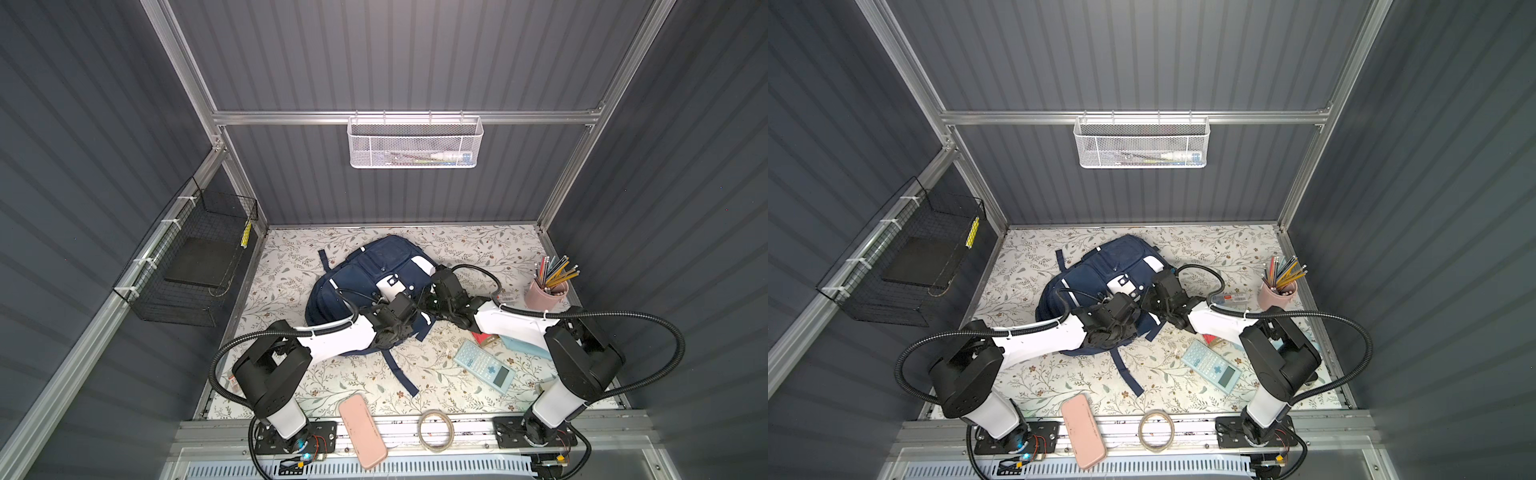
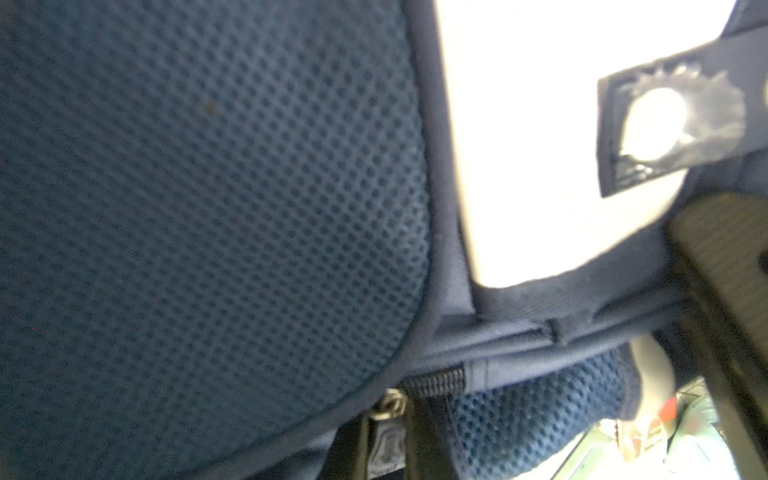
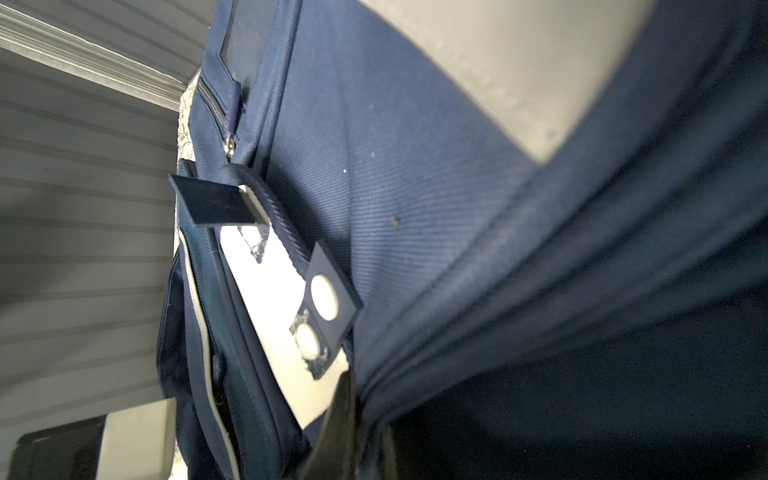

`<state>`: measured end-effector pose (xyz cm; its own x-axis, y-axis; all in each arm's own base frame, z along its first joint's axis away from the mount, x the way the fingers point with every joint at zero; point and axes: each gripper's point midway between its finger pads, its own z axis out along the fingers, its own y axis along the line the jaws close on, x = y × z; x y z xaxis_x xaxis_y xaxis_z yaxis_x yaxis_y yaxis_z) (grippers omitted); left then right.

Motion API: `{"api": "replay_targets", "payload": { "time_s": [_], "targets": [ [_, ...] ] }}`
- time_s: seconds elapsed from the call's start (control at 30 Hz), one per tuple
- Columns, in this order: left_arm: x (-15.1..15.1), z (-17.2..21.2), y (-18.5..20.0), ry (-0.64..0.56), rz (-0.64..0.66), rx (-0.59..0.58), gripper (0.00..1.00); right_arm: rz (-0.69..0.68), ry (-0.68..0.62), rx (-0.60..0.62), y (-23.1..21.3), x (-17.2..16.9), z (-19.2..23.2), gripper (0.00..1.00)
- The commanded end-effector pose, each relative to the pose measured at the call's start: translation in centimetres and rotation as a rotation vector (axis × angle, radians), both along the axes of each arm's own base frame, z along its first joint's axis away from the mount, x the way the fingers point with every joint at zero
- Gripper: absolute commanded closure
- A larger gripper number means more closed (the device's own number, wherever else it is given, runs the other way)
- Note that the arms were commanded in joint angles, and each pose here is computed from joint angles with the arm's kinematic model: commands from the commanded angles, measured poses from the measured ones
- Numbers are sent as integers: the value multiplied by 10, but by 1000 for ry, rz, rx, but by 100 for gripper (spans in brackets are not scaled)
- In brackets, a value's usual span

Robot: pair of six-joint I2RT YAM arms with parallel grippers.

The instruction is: Pack the student bag

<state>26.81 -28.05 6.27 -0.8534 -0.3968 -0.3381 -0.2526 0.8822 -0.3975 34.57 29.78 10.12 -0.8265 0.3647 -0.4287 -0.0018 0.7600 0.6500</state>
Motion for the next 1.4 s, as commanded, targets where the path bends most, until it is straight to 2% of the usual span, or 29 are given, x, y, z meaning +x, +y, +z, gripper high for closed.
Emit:
{"api": "replay_targets", "payload": {
  "time_s": [0.0, 0.2, 0.43, 0.57, 0.87, 1.03, 1.17, 1.27, 1.37],
  "targets": [
    [-7, 2, 27, 0, 35, 72, 99, 36, 3, -11, 3, -4, -3, 100],
    [-17, 13, 42, -35, 35, 54, 100, 1, -8, -6, -12, 2, 3, 100],
    [-34, -5, 56, 26, 42, 67, 100, -43, -9, -15, -29, 9, 4, 100],
    [-42, -3, 63, 29, 32, 59, 100, -71, -6, -31, -41, 17, 5, 100],
    [-55, 7, 51, -30, -122, -65, 100, -86, -37, -53, -48, 34, 22, 100],
    [-56, 12, 48, -37, -173, -127, 100, -76, -27, -48, -46, 35, 17, 100],
    [-60, 10, 69, -29, -183, -159, 100, -76, -32, -80, -54, 39, 17, 100],
    [-56, 16, 84, -32, -161, -250, 100, -86, -43, -107, -66, 50, 23, 100],
    [-58, 23, 86, -27, -204, -246, 100, -81, -55, -127, -71, 63, 34, 100]
  ]
}}
